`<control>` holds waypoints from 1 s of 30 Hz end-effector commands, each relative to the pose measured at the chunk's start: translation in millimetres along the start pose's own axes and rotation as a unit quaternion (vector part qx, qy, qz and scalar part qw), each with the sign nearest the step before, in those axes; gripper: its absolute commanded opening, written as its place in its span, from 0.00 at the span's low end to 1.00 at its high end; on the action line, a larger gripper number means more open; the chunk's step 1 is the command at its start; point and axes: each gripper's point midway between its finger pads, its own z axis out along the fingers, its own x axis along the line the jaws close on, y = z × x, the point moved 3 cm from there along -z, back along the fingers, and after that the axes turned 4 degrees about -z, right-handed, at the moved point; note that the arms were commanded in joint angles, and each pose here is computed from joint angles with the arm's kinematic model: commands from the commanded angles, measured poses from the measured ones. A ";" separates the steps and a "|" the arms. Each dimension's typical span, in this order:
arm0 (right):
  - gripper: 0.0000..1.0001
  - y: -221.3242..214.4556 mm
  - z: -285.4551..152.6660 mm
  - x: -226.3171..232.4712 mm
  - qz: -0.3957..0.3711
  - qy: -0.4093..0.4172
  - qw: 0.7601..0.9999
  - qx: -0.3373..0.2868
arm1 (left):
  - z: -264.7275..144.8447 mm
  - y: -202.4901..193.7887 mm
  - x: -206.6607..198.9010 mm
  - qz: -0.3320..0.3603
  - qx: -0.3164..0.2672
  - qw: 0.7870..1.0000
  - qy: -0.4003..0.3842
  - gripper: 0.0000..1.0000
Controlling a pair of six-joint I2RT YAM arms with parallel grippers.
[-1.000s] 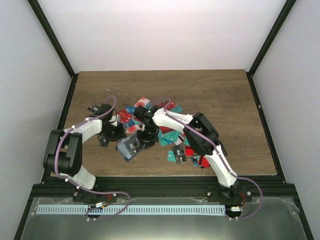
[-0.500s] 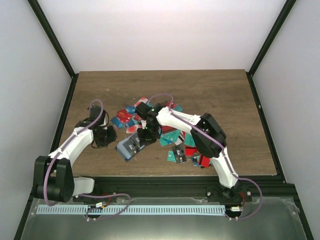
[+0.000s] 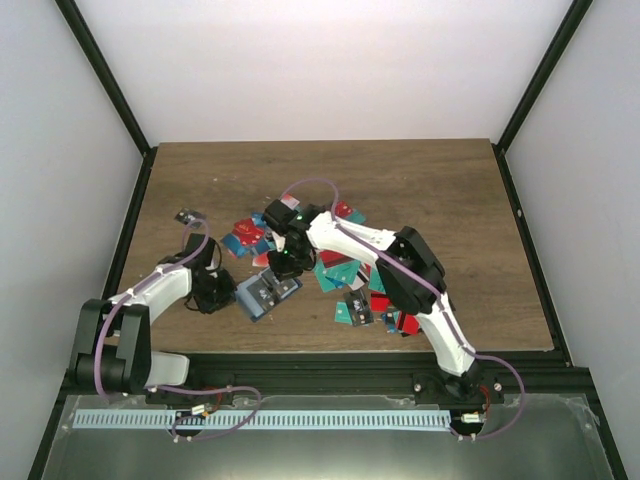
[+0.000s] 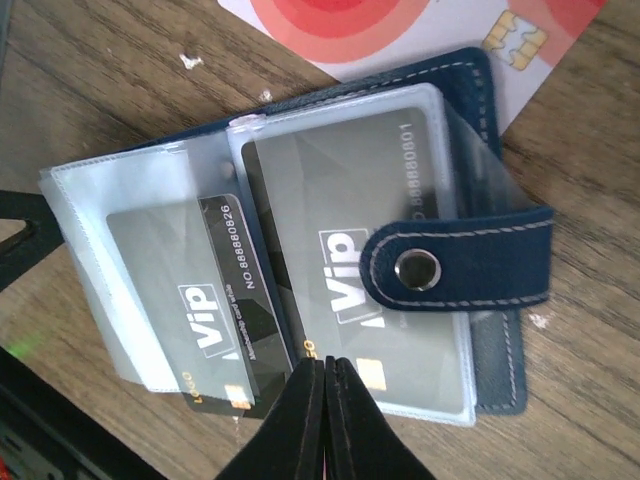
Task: Put the credit cards into the card holder
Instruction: Insert the credit card into the card holder.
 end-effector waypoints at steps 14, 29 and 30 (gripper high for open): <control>0.02 -5.8 40.8 20.3 -0.062 -0.021 0.998 0.017 | 15.8 -12.2 3.0 -0.005 0.014 1.000 -0.011 0.06; 0.02 -2.7 32.3 44.8 -0.035 0.032 0.999 0.022 | 12.4 -13.7 0.1 0.007 0.012 1.000 -0.013 0.05; 0.02 -3.6 28.6 39.3 -0.033 0.019 0.999 0.019 | 11.1 -13.4 -1.1 0.009 0.011 1.000 -0.016 0.05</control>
